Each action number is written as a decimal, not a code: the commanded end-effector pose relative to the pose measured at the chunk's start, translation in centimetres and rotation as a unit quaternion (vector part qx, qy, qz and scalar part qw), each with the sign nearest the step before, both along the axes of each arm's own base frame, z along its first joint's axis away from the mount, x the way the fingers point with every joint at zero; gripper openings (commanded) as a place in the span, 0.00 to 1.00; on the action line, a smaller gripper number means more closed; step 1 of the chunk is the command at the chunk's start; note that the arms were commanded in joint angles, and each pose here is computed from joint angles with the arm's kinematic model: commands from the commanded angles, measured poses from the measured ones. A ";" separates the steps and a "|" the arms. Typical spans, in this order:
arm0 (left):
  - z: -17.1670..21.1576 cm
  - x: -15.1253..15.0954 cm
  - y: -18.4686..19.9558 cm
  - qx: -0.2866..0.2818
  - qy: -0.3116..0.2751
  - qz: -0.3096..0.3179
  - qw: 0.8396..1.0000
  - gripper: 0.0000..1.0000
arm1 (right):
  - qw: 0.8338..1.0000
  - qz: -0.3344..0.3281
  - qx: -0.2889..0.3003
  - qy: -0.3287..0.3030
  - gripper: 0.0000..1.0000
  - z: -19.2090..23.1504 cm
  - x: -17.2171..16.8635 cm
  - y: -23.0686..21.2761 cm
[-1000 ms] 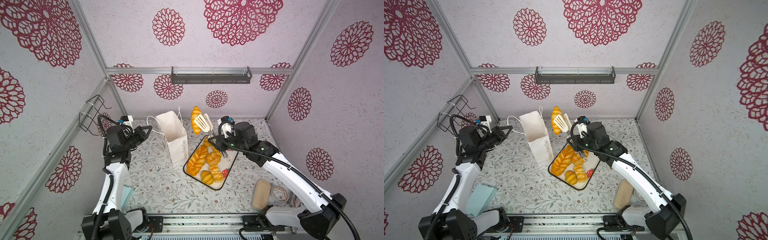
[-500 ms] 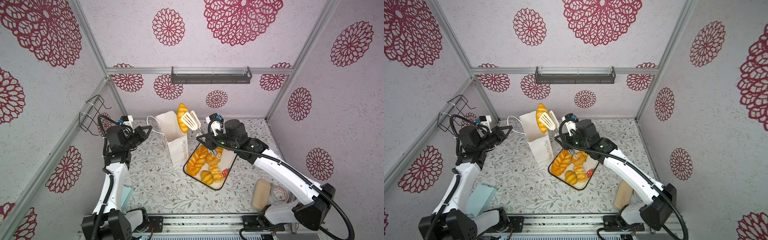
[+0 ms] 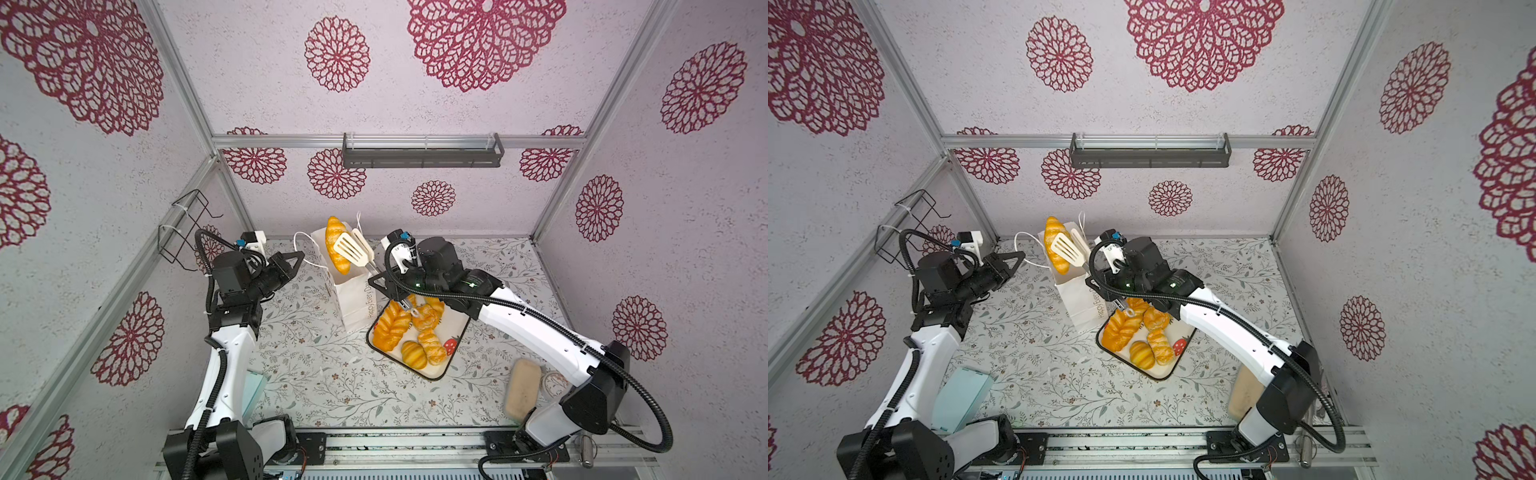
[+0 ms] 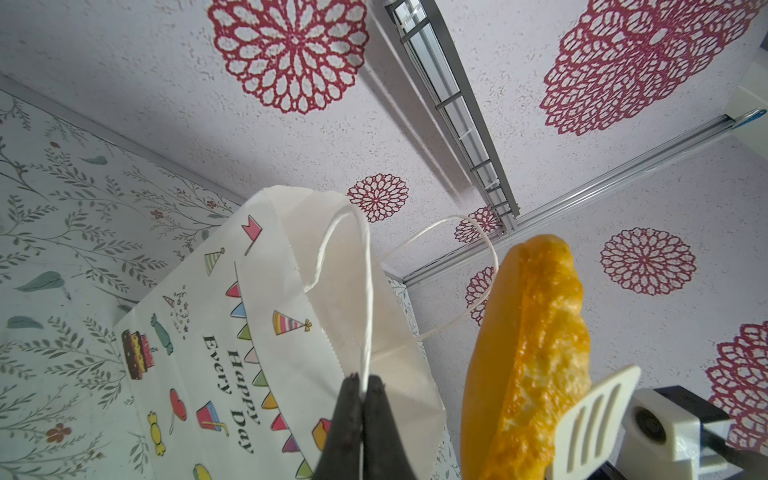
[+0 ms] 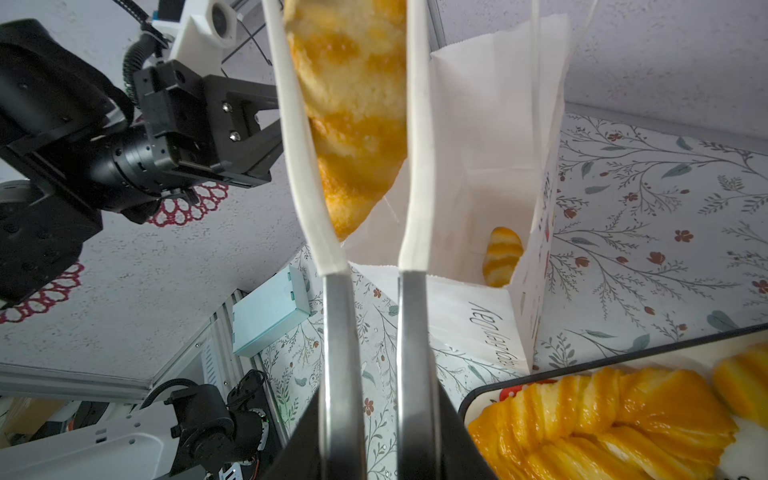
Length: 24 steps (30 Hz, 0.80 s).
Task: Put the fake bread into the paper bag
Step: 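Lift the croissant in the tongs and carry it into the bag opening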
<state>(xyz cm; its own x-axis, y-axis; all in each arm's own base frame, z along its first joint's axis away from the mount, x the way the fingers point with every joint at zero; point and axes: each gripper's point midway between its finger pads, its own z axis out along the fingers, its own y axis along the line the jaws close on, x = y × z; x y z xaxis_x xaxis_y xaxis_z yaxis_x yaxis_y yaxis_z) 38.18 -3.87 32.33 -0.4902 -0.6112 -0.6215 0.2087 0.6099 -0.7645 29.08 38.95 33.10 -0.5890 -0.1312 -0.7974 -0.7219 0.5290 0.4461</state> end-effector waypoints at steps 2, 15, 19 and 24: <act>0.7 -0.6 -0.5 0.008 -0.016 -0.009 1.000 0.00 | 0.999 -0.008 0.026 -0.035 0.32 3.5 0.6 0.3; 0.7 -0.7 -0.6 0.008 -0.016 -0.010 1.000 0.00 | 0.999 -0.028 -0.026 -0.016 0.34 0.9 2.2 -0.1; 0.7 -0.6 -0.5 0.008 -0.016 -0.010 1.000 0.00 | 0.999 -0.033 -0.030 -0.011 0.35 0.6 2.5 -0.3; 0.7 -0.6 -0.5 0.007 -0.015 -0.010 1.000 0.00 | 0.999 -0.036 -0.034 -0.007 0.38 0.2 2.8 -0.5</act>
